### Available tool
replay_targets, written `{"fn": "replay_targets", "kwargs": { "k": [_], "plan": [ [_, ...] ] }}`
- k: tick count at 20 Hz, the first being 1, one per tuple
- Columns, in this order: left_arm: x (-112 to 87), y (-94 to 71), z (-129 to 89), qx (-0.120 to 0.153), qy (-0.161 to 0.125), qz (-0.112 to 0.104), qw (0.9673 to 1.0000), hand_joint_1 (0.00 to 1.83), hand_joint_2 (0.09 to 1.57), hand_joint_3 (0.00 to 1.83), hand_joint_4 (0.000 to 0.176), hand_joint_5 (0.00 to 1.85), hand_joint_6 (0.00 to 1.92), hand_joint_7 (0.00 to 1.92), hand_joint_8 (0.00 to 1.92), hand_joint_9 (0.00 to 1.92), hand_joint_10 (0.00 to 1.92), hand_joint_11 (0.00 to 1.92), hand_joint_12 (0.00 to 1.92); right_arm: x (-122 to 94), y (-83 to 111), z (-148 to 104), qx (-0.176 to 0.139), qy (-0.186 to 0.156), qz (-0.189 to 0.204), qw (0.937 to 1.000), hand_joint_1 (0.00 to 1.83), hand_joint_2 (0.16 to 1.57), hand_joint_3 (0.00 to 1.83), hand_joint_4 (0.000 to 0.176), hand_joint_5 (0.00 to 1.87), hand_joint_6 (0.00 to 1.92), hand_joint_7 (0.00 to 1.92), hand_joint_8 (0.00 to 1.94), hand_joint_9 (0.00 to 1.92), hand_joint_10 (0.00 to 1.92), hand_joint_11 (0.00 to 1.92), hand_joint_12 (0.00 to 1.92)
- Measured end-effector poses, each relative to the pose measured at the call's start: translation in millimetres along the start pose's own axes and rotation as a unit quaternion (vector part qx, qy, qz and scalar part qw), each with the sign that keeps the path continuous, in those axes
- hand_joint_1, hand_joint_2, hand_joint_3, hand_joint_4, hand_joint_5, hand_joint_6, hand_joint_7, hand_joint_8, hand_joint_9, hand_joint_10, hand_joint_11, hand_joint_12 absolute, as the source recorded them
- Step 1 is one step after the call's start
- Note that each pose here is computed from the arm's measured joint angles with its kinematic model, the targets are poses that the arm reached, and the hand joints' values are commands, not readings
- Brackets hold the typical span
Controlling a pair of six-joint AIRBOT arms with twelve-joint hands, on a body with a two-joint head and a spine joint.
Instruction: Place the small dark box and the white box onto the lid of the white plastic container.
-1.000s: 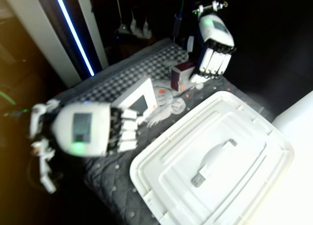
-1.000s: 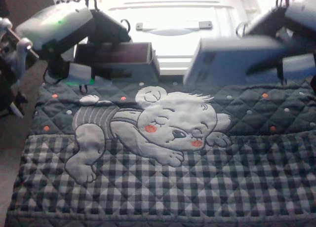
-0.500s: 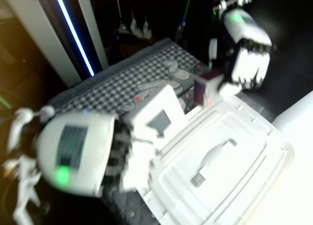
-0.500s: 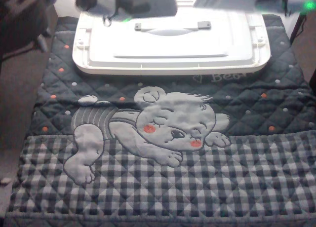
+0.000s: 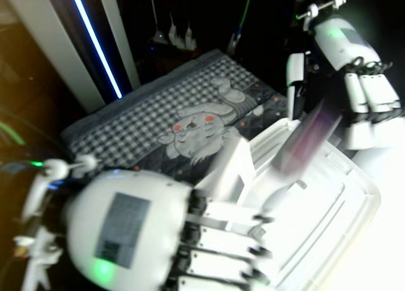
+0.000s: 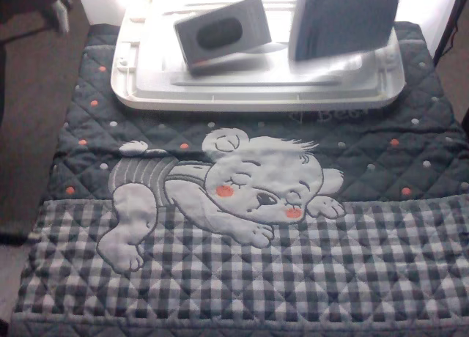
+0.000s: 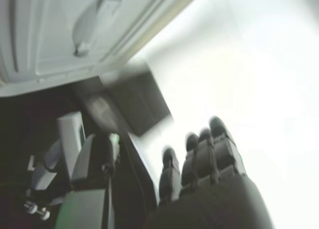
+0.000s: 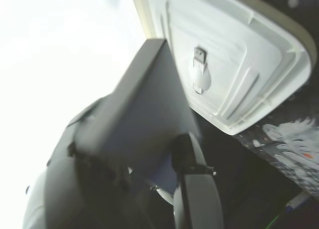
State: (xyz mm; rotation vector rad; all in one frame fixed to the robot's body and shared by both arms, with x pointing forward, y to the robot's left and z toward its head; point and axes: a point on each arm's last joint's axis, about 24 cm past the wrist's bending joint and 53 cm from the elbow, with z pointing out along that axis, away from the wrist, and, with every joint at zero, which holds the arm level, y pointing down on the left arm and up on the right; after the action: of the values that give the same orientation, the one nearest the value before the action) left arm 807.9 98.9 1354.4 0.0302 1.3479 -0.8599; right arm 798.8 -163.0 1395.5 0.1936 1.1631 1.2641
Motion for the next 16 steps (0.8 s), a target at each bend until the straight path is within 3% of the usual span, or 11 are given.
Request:
{"fn": "replay_targets", "kwargs": {
  "k": [3,4,6,7,8,9,12,13,16],
  "plan": [
    [9.8,4.1,-0.9,-0.008,0.015,0.004,0.9998,0.76,1.02,0.0,0.176,0.0,0.0,0.0,0.0,0.0,0.0,0.0,0.0,8.5,-2.5,1.5,0.006,0.012,-0.009,0.9999,0.86,1.02,0.0,0.176,0.0,0.0,0.0,0.0,0.0,0.0,0.0,0.0],
    [13.7,5.4,-1.8,-0.009,0.019,0.005,0.9998,0.79,1.02,0.0,0.176,0.0,0.0,0.0,0.0,0.02,0.01,0.0,0.0,7.4,-2.2,1.4,0.005,0.01,-0.007,0.9999,0.77,1.01,0.0,0.176,0.0,0.0,0.0,0.0,0.0,0.0,0.0,0.0],
    [21.9,2.1,-3.7,-0.005,0.024,0.003,0.9997,0.59,1.05,0.0,0.176,0.0,0.0,0.0,0.0,0.0,0.0,0.0,0.0,9.4,-0.3,0.7,0.004,0.013,-0.008,0.9999,0.76,0.96,0.0,0.176,0.0,0.0,0.0,0.0,0.0,0.0,0.0,0.0],
    [29.1,0.6,-5.0,-0.003,0.03,0.003,0.9995,0.62,1.06,0.0,0.142,0.0,0.0,0.0,0.0,0.0,0.0,0.0,0.0,14.6,3.5,-0.4,-0.001,0.021,-0.014,0.9997,0.73,0.91,0.0,0.176,0.0,0.0,0.0,0.0,0.0,0.0,0.0,0.0],
    [32.3,-0.8,-5.3,-0.001,0.033,0.003,0.9994,0.67,1.03,0.0,0.169,0.0,0.0,0.0,0.0,0.0,0.0,0.0,0.0,17.0,6.5,-1.4,-0.005,0.025,-0.015,0.9996,0.68,0.89,0.0,0.176,0.0,0.0,0.0,0.0,0.0,0.0,0.0,0.0],
    [35.2,-5.7,-5.8,0.005,0.034,0.002,0.9994,0.69,1.03,0.0,0.176,0.0,0.0,0.0,0.0,0.0,0.0,0.0,0.0,16.5,14.7,-6.6,-0.017,0.029,-0.02,0.9992,0.65,0.84,0.0,0.176,0.0,0.0,0.0,0.0,0.0,0.0,0.0,0.0],
    [33.0,-15.2,-10.5,0.02,0.026,-0.001,0.9995,0.75,0.98,0.0,0.176,0.0,0.0,0.0,0.0,0.0,0.0,0.0,0.0,10.4,30.2,-16.2,-0.043,0.026,-0.021,0.9985,0.59,0.81,0.0,0.176,0.0,0.0,0.0,0.0,0.0,0.0,0.0,0.0],
    [32.7,-18.6,-13.6,0.026,0.023,-0.002,0.9994,0.68,0.99,0.0,0.176,0.0,0.0,0.0,0.0,0.0,0.0,0.0,0.0,9.6,33.4,-18.4,-0.049,0.026,-0.023,0.9982,0.55,0.78,0.0,0.176,0.0,0.0,0.0,0.0,0.0,0.0,0.0,0.0],
    [27.7,-33.5,-25.1,0.051,0.011,-0.004,0.9986,0.66,0.91,0.0,0.176,0.0,0.0,0.0,0.0,0.0,0.0,0.0,0.0,16.5,48.2,-28.5,-0.076,0.033,-0.019,0.9964,0.67,0.75,0.0,0.176,0.0,0.0,0.0,0.0,0.0,0.0,0.0,0.0]
  ]
}}
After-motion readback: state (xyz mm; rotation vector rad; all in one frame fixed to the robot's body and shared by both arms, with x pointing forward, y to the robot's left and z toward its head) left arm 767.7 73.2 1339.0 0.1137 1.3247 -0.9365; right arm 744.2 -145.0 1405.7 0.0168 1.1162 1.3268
